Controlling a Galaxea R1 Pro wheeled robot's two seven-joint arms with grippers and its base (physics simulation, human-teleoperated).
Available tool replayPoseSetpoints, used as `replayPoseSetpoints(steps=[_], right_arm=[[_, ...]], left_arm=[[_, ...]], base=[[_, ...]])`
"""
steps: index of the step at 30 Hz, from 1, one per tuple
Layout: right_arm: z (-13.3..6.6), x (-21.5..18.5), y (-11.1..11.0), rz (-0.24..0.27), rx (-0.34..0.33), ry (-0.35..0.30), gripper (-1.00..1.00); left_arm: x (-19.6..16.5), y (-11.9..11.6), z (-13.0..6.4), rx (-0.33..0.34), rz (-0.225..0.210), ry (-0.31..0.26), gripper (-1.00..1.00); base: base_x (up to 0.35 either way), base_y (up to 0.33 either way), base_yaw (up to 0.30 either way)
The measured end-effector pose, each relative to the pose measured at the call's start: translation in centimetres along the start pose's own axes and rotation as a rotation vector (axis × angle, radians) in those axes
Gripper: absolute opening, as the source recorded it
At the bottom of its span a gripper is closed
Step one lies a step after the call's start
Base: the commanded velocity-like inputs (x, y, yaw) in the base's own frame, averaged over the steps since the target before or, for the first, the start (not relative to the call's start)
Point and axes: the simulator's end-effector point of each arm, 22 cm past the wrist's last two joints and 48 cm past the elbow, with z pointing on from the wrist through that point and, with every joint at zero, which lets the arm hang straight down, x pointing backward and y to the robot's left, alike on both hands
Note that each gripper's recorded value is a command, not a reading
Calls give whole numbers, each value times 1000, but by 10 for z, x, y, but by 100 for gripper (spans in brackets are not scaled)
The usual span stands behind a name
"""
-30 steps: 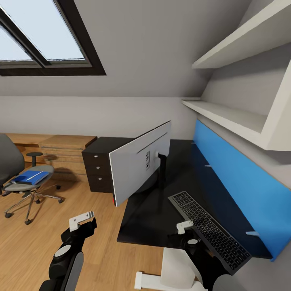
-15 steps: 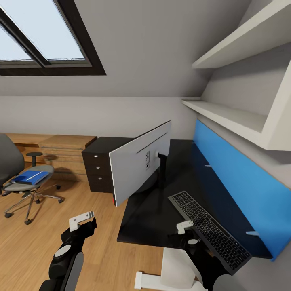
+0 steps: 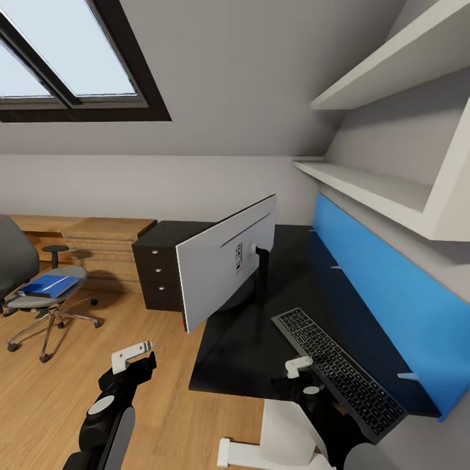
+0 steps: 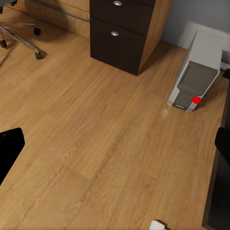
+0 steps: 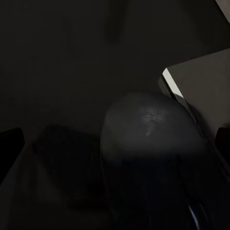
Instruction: In the bedroom, organize the workspace by keeping the computer under the desk, ensuring the monitor is on the desk, placing the keyboard on the desk next to the monitor, placing the mouse on the desk next to the keyboard, moving the folder from the swivel chair onto the desk next to the mouse, stacking the notebook on top of the folder with the pen on top of the notebook, and positioning the swivel chair next to the desk.
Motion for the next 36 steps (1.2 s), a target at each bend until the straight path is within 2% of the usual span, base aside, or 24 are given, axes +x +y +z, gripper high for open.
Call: replayPoseSetpoints(steps=[7,8,36], right_arm=[[0,0,0,-1,0,0,100],[0,0,0,-1,0,-1,-100],[0,0,1,-7,-1,3,-100]], left_arm=[[0,0,0,0,0,0,100],[0,0,0,0,0,0,100],[3,2,1,-3,5,7,100]], base=[[0,0,0],[0,0,0],[0,0,0]])
